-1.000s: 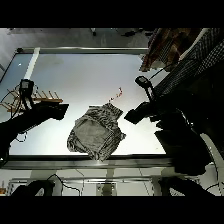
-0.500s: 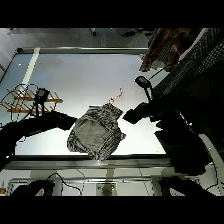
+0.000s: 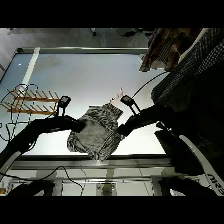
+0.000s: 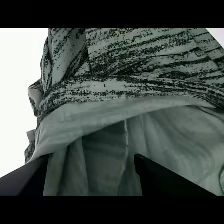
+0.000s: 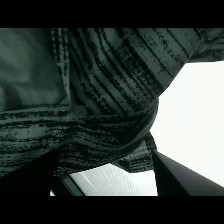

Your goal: Fold the clothes and pants, and hang the long-sleeved shirts on hangers.

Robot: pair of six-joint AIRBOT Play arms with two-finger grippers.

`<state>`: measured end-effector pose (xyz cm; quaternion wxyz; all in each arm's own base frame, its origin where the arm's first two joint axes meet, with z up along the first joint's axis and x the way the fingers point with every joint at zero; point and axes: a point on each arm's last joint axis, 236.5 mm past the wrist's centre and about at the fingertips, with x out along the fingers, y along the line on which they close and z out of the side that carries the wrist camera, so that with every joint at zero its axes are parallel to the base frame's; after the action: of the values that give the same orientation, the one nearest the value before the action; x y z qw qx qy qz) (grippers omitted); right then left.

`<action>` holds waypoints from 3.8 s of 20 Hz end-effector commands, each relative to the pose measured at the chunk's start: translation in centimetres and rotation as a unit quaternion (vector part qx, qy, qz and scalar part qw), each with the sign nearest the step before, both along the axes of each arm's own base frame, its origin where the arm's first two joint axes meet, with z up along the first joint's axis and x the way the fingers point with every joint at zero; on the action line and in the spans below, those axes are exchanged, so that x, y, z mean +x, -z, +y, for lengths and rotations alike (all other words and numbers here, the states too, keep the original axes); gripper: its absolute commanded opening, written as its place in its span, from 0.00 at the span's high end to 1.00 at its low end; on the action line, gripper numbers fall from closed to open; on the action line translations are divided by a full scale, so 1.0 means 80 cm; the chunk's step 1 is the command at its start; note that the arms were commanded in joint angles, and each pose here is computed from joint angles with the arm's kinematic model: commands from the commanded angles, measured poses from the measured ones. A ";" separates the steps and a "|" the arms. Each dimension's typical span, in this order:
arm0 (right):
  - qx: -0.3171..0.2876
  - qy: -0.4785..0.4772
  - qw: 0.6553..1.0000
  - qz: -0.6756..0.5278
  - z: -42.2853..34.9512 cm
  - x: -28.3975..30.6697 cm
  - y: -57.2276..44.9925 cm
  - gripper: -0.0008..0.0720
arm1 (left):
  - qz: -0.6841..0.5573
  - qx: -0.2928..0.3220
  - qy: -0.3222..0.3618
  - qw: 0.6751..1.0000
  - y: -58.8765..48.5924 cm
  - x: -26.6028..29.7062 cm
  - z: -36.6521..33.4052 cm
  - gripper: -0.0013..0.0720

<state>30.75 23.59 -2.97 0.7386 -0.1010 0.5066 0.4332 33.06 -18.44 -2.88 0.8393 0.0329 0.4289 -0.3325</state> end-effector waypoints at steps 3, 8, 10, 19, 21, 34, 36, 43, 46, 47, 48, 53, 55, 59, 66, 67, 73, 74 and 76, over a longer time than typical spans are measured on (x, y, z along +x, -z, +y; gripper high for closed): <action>-0.011 0.001 0.999 0.044 0.005 -0.004 0.070 0.04 | -0.092 0.014 0.004 0.996 -0.013 0.041 0.001 0.01; -0.008 -0.002 1.000 0.024 0.019 0.007 0.081 0.06 | -0.133 0.025 0.056 0.989 -0.017 0.041 -0.017 0.02; -0.007 -0.030 0.999 0.010 0.031 0.001 0.080 0.57 | -0.134 0.032 0.081 0.987 -0.008 0.035 -0.029 0.36; 0.032 -0.060 0.995 -0.076 0.047 0.008 -0.063 0.91 | -0.264 0.003 -0.008 0.964 -0.147 0.071 0.001 0.95; 0.044 -0.059 0.987 -0.142 0.042 0.014 -0.127 0.91 | -0.328 -0.011 -0.028 0.944 -0.221 0.064 0.019 0.95; 0.063 -0.035 0.923 -0.378 -0.027 -0.049 -0.406 0.91 | -0.476 -0.023 0.113 0.872 -0.398 -0.095 0.000 0.94; 0.046 -0.055 0.936 -0.344 -0.028 -0.061 -0.383 0.91 | -0.407 -0.007 0.234 0.883 -0.326 -0.114 -0.036 0.66; 0.025 -0.074 0.952 -0.296 -0.029 -0.071 -0.342 0.91 | -0.188 -0.051 0.351 0.916 -0.142 -0.096 -0.135 0.07; 0.025 -0.075 0.952 -0.296 -0.029 -0.071 -0.342 0.91 | -0.165 -0.029 0.335 0.927 -0.084 -0.067 -0.166 0.07; 0.025 -0.075 0.952 -0.296 -0.029 -0.072 -0.342 0.91 | -0.167 -0.025 0.334 0.927 -0.078 -0.061 -0.176 0.07; 0.025 -0.075 0.952 -0.296 -0.029 -0.072 -0.341 0.91 | -0.168 -0.026 0.342 0.924 -0.079 -0.061 -0.187 0.07; 0.028 -0.082 0.955 -0.284 -0.027 -0.079 -0.338 0.91 | -0.226 -0.024 0.343 0.911 -0.109 -0.051 -0.235 0.07; 0.039 -0.092 0.957 -0.273 -0.022 -0.088 -0.338 0.91 | -0.249 -0.018 0.321 0.913 -0.114 -0.038 -0.240 0.25; 0.038 -0.093 0.957 -0.271 -0.022 -0.089 -0.337 0.91 | -0.259 -0.006 0.317 0.912 -0.114 -0.030 -0.237 0.95; -0.061 -0.067 0.952 -0.293 -0.070 -0.059 -0.317 0.91 | -0.356 -0.009 0.145 0.923 -0.235 0.059 -0.132 0.95; -0.067 -0.063 0.950 -0.297 -0.074 -0.056 -0.317 0.91 | -0.379 -0.012 0.127 0.916 -0.266 0.060 -0.112 0.95; -0.024 -0.024 0.934 -0.354 -0.060 -0.027 -0.353 0.91 | -0.536 0.010 0.049 0.843 -0.436 0.008 -0.012 0.95; -0.003 -0.022 0.933 -0.360 -0.051 -0.027 -0.362 0.91 | -0.559 0.015 0.047 0.828 -0.458 -0.010 -0.004 0.95; 0.029 -0.018 0.929 -0.368 -0.038 -0.028 -0.376 0.91 | -0.594 0.007 0.039 0.803 -0.500 -0.043 0.008 0.95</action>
<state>27.96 19.45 25.26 0.8525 -0.2691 0.2206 0.3900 33.00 -20.19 32.15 0.9160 0.2340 -0.0891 -0.3136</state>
